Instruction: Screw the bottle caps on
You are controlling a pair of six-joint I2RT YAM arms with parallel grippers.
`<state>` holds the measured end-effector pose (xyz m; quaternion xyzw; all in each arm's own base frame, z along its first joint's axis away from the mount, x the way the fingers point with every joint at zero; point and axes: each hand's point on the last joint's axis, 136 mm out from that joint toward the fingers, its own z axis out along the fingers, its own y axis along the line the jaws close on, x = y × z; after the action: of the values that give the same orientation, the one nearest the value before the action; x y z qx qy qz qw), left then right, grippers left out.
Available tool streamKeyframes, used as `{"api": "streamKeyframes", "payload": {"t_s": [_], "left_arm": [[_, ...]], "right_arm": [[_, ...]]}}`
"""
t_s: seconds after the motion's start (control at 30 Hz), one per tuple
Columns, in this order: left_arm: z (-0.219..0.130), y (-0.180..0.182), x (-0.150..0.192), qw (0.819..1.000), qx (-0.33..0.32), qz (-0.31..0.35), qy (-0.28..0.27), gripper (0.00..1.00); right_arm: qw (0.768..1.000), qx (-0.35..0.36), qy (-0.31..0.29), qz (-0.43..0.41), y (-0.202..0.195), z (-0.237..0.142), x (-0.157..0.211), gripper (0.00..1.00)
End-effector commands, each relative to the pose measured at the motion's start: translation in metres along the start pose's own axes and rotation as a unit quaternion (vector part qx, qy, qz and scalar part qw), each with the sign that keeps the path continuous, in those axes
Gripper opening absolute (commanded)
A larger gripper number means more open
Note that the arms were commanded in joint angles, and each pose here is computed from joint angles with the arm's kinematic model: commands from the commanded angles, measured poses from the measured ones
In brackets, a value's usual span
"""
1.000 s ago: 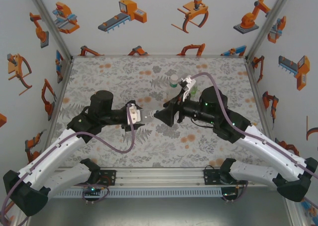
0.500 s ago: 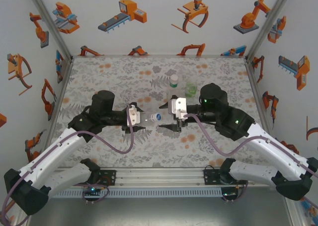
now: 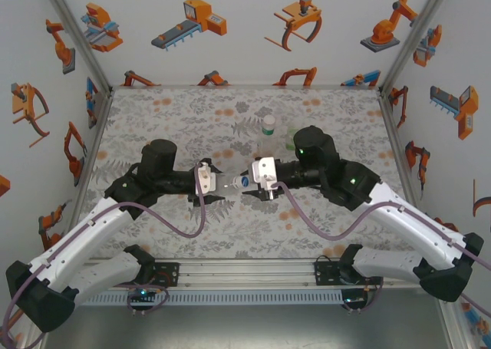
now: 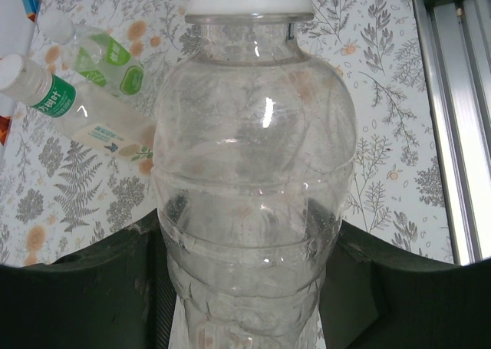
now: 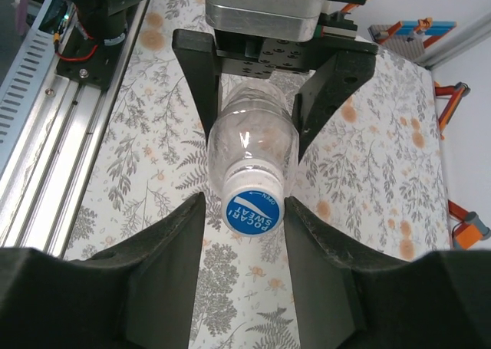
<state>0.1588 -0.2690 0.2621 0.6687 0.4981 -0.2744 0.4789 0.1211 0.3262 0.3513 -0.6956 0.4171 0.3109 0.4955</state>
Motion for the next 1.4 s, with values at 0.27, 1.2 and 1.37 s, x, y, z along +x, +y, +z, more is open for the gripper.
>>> {"api": "streamKeyframes", "payload": {"t_s": [0.27, 1.2, 1.37], "left_arm": [[-0.006, 0.000, -0.018, 1.000, 0.004, 0.020, -0.022, 0.00], [-0.006, 0.024, -0.003, 0.998, -0.066, 0.019, 0.016, 0.00], [-0.004, 0.024, -0.003, 0.998, -0.059, 0.014, 0.013, 0.00]], "right_arm": [[1.000, -0.002, -0.021, -0.023, -0.002, 0.000, -0.015, 0.32], [0.711, 0.204, -0.089, 0.667, -0.066, 0.007, 0.052, 0.00], [0.679, 0.202, -0.093, 0.700, -0.065, 0.009, 0.056, 0.00]]}}
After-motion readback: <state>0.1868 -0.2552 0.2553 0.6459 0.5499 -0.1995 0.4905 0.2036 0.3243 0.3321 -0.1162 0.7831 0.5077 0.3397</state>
